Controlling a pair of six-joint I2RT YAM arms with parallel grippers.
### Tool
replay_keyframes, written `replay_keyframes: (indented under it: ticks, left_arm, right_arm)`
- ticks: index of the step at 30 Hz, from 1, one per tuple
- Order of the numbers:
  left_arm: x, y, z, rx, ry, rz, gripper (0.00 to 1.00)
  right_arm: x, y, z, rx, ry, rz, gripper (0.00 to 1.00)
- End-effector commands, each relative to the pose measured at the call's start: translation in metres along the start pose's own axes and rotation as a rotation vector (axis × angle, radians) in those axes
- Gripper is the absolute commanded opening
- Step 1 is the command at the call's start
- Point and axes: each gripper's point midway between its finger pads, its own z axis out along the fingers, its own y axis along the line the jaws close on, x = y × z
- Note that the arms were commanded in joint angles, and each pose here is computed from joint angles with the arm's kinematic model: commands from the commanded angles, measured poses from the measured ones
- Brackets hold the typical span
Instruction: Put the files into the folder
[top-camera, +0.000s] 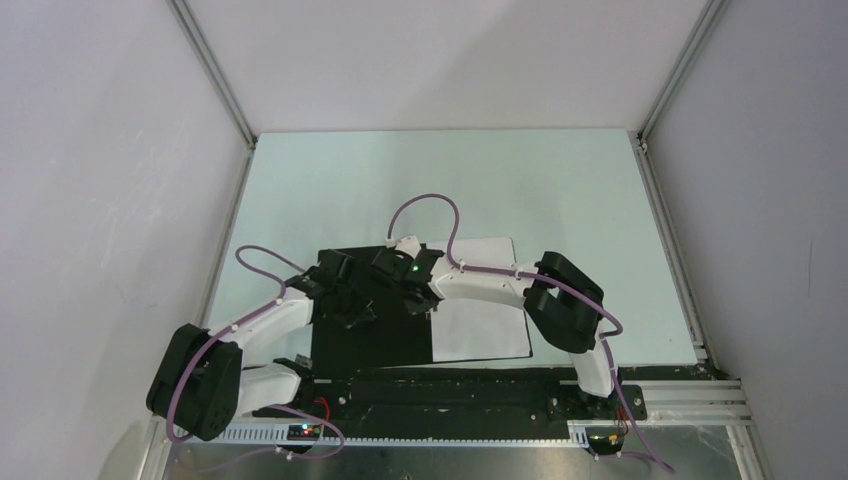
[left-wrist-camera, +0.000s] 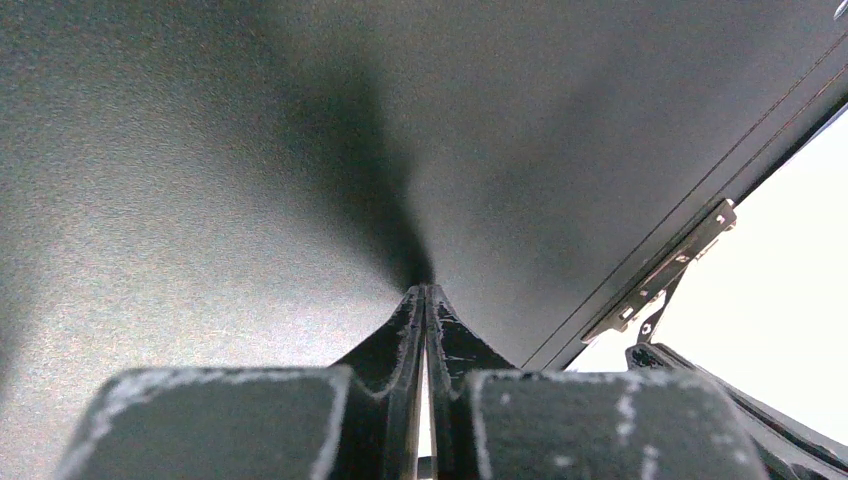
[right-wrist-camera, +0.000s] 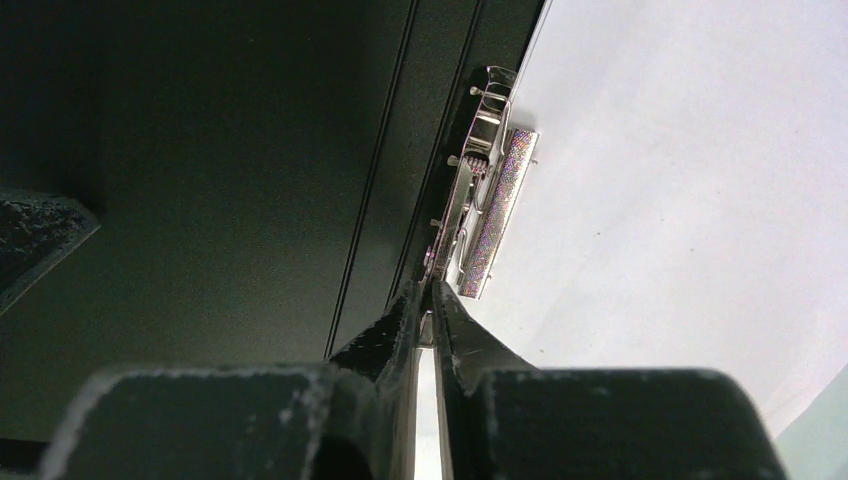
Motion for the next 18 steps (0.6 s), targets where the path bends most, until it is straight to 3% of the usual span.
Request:
replay_keyframes:
  ticks: [1,18]
  left_arm:
    - [-0.004,0.019,0.007,-0.065,-0.026,-0.024,0.08]
    - [-0.005,0.021,0.007,-0.07,-0.028,-0.034,0.06]
  right_arm:
    - [0.035,-0.009,0.015,0.045,0.104,-0.021,0.11]
    - [0.062,-0.007,0.041,-0.006,0.174,-0.004,0.1]
